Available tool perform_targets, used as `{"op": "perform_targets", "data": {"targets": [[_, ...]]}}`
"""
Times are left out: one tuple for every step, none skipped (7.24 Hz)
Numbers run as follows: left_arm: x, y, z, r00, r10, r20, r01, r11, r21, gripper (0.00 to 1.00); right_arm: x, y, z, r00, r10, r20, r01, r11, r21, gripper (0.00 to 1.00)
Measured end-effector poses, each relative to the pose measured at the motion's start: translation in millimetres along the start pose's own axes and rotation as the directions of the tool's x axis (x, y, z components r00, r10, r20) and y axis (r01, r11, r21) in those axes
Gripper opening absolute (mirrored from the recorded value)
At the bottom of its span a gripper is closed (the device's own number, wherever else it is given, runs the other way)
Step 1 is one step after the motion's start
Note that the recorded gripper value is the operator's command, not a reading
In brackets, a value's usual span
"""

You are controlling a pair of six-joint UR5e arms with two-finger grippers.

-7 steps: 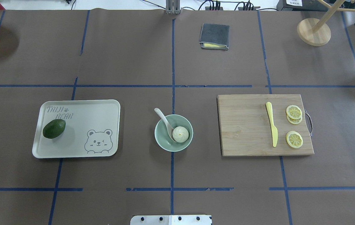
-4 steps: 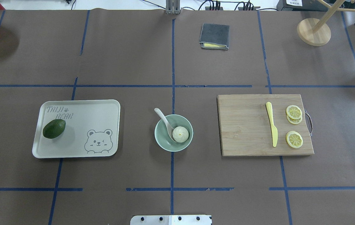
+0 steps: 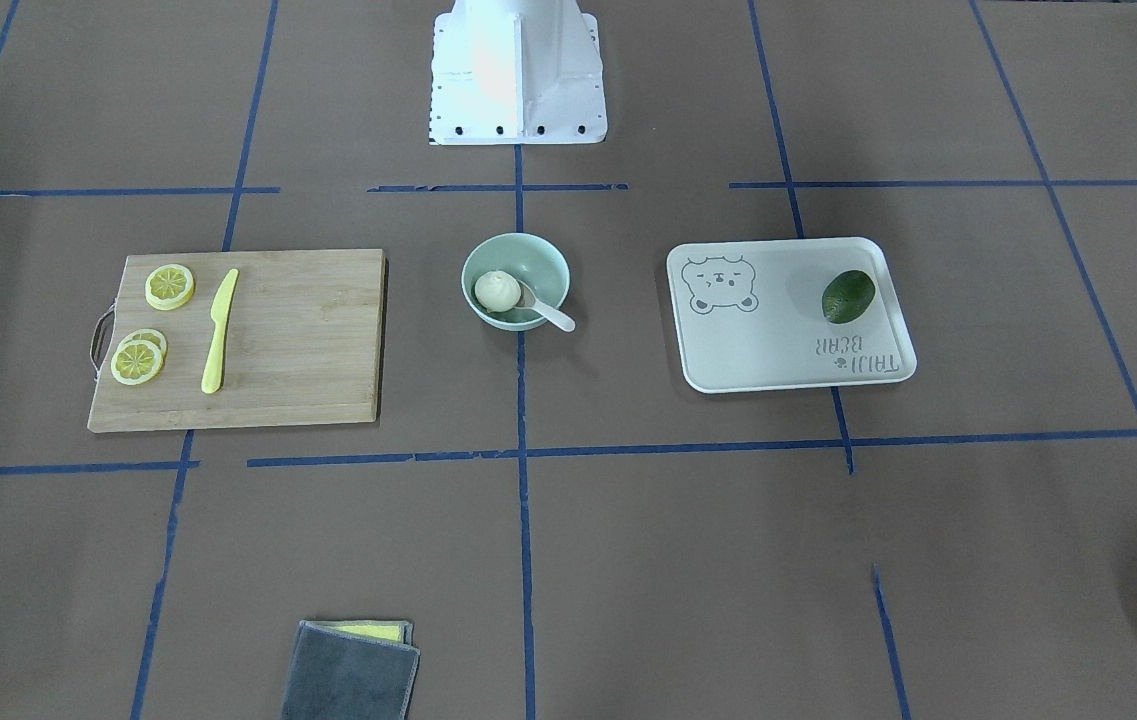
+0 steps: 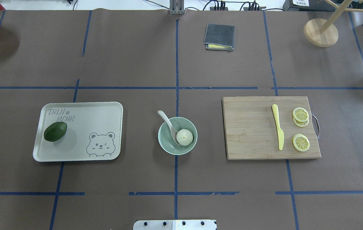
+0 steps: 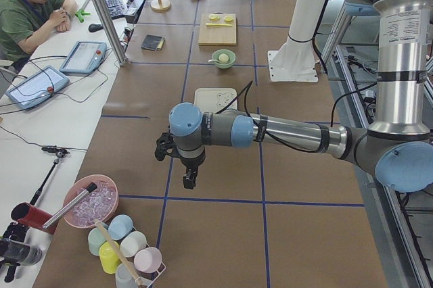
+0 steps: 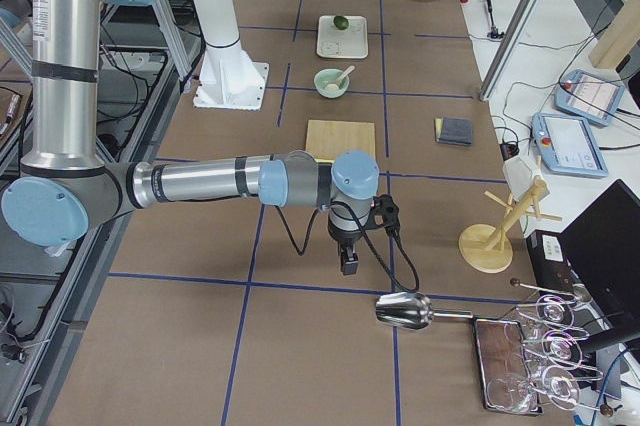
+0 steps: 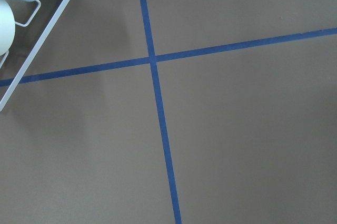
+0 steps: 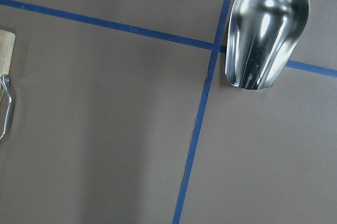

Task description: Put spoon and bun in bowl

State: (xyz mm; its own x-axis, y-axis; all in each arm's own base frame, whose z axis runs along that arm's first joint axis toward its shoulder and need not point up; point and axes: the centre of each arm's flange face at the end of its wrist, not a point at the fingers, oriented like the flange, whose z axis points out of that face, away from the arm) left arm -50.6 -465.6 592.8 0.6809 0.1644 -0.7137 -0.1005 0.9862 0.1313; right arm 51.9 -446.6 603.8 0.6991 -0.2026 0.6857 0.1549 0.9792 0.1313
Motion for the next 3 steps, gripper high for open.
{"op": "perform_targets", "data": {"targets": [[0.2, -0.4, -0.2, 1.000, 0.000, 0.000, 0.000, 1.000, 0.001, 1.00, 0.0, 0.0, 0.1, 1.000, 0.000, 0.000, 0.000, 1.000, 0.000, 1.00], [0.4, -0.9, -0.5, 1.000, 0.000, 0.000, 0.000, 1.000, 0.001, 1.00, 0.1, 0.1, 0.1, 1.000, 0.000, 0.000, 0.000, 1.000, 0.000, 1.00], [0.6, -1.1, -0.7, 1.000, 0.000, 0.000, 0.000, 1.000, 0.002, 1.00, 0.0, 0.0, 0.1, 1.000, 0.000, 0.001, 0.000, 1.000, 0.000, 1.00]]}}
